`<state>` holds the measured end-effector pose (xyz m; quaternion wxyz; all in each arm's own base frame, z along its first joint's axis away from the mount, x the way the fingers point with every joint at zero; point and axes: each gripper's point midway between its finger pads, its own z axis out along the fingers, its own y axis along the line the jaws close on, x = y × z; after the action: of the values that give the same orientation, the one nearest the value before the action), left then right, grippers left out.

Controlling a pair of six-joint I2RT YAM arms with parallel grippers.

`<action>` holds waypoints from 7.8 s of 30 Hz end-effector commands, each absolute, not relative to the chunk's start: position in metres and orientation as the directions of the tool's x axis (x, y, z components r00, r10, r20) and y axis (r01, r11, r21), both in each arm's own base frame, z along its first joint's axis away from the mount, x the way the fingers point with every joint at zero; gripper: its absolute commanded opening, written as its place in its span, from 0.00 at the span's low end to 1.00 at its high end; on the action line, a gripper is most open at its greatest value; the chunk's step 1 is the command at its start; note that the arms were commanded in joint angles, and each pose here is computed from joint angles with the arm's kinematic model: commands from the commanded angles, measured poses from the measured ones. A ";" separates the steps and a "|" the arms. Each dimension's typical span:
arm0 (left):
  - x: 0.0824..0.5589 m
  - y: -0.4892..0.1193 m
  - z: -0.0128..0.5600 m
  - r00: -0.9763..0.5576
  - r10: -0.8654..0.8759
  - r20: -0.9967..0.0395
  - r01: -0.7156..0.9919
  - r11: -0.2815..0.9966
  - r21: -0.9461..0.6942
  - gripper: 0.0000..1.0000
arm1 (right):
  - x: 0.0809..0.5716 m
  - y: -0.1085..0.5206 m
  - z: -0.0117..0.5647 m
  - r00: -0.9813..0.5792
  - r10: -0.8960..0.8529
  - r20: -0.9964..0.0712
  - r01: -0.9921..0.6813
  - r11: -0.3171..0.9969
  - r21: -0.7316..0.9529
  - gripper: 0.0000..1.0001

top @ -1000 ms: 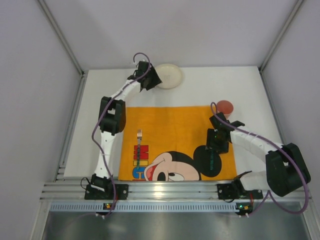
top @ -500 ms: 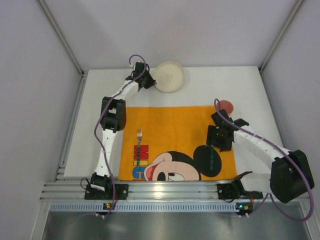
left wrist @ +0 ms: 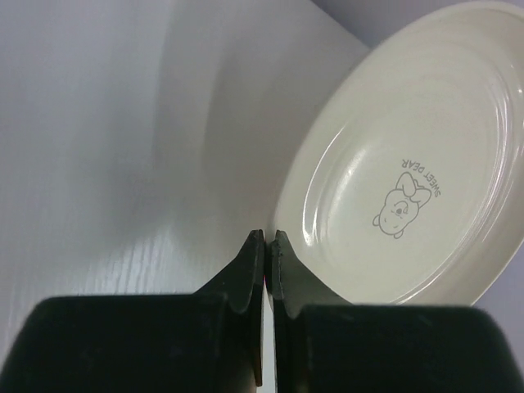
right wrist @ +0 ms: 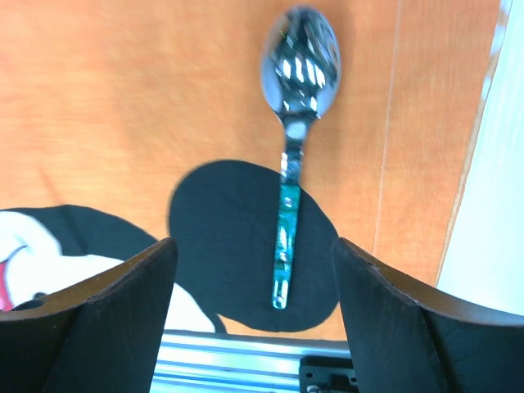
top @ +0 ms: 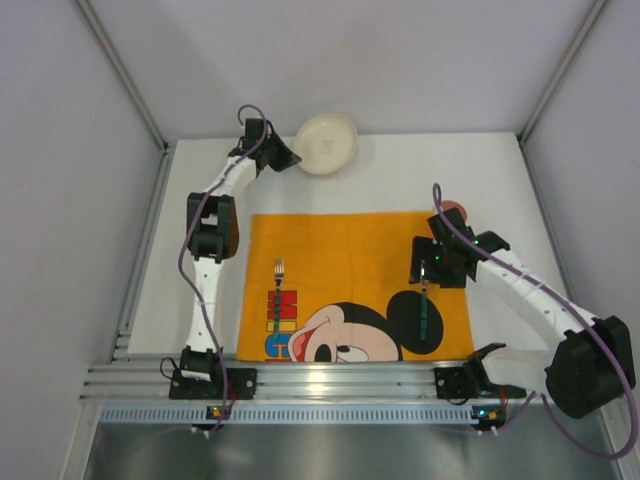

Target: Set the dinner table for one person

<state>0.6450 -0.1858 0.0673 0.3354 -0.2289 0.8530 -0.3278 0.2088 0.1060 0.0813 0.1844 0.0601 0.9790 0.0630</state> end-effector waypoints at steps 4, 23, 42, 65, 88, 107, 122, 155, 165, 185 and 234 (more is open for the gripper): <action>0.583 -0.234 0.190 -0.745 -0.423 -0.517 0.138 0.660 -0.738 0.00 | 0.252 0.129 0.156 -0.817 0.096 -0.569 -0.056 0.968 0.244 0.78; 0.309 -0.306 0.097 -0.892 0.186 -0.412 0.390 0.779 -0.491 0.00 | 0.320 0.133 0.283 -0.615 0.138 -0.776 -0.171 0.938 0.303 0.82; 0.301 -0.260 0.067 -0.874 0.281 -0.398 0.348 0.931 -0.108 0.20 | 0.258 0.093 0.220 -0.674 0.179 -0.716 -0.062 0.953 0.297 0.82; 0.445 -0.341 0.045 -0.803 0.294 -0.518 0.478 0.837 -0.266 0.58 | 0.255 0.083 0.198 -0.747 0.169 -0.643 0.007 0.969 0.247 0.82; 0.472 -0.305 -0.003 -0.764 0.380 -0.522 0.440 0.898 0.009 0.44 | 0.275 0.091 0.191 -0.789 0.173 -0.589 0.030 0.969 0.245 0.82; 0.508 -0.277 -0.016 -0.799 0.275 -0.535 0.321 0.947 0.008 0.00 | 0.274 0.090 0.180 -0.813 0.152 -0.562 0.026 0.974 0.226 0.81; 0.561 -0.229 -0.003 -0.792 0.137 -0.595 0.215 0.975 -0.061 0.00 | 0.282 0.101 0.174 -0.843 0.151 -0.515 0.021 0.968 0.249 0.81; 0.596 -0.199 0.127 -0.591 0.041 -0.805 0.083 0.997 -0.009 0.71 | 0.272 0.120 0.165 -0.875 0.185 -0.447 0.037 0.947 0.318 0.80; 0.519 -0.092 0.066 -0.766 -0.083 -0.638 -0.132 0.991 0.030 0.68 | 0.255 0.121 0.151 -0.863 0.225 -0.453 0.055 0.932 0.359 0.80; 0.506 -0.038 0.003 -0.841 -0.238 -0.485 -0.210 0.971 -0.112 0.64 | 0.235 0.119 0.135 -0.854 0.284 -0.436 0.100 0.912 0.399 0.80; 0.359 0.033 0.130 -0.145 -0.211 -0.967 -0.227 0.958 -0.175 0.88 | 0.189 0.115 0.257 -0.601 0.191 -0.776 -0.254 0.875 0.412 0.86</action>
<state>0.3438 0.0376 0.1031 0.5802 -0.1896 0.7920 0.0146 0.1964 0.1165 0.2619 0.4481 -0.0014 0.8566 0.2560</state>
